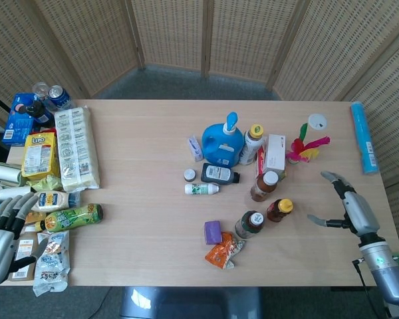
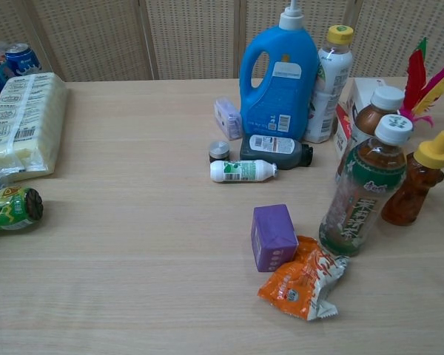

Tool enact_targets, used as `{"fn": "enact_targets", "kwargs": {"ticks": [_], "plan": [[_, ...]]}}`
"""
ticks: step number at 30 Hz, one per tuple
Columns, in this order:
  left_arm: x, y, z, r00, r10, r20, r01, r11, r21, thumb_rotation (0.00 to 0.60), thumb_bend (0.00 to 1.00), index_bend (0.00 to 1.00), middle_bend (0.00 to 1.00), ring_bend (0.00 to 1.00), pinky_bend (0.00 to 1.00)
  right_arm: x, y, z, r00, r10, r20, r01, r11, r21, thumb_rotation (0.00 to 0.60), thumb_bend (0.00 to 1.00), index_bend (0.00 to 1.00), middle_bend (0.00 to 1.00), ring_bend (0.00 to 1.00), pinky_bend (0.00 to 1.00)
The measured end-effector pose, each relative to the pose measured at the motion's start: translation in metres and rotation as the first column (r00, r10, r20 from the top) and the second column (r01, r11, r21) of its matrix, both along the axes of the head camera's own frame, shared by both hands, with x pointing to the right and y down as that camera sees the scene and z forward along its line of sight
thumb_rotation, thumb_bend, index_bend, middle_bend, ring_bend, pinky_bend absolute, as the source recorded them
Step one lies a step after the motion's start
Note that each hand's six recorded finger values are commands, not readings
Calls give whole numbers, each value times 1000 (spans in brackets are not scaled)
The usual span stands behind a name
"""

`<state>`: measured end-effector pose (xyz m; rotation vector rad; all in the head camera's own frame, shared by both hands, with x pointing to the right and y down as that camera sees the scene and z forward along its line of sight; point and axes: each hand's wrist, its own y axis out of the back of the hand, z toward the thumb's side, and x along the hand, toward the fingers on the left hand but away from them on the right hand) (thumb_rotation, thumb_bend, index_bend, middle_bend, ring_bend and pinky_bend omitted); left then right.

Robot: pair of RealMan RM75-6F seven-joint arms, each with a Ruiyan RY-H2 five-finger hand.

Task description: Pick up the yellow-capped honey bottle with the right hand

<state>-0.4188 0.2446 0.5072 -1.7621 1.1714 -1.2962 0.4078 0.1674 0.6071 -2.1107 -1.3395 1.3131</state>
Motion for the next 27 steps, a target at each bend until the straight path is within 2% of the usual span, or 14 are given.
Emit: {"fn": "enact_targets", "kwargs": {"ticks": [14,27], "plan": [[9,-4,3,1000,20,7,-20,1000,-11,600,379,0,0,0,0,-4,14,41,1000,-21,-16,20,999,-39,455,104,0,90,0,0],[9,-4,5,1000,19,12,-19,1000,-20,600,379,0,0,0,0,-21,27,70,999,-39,19,40,995,-90,456,106,0,88,0,0]]}}
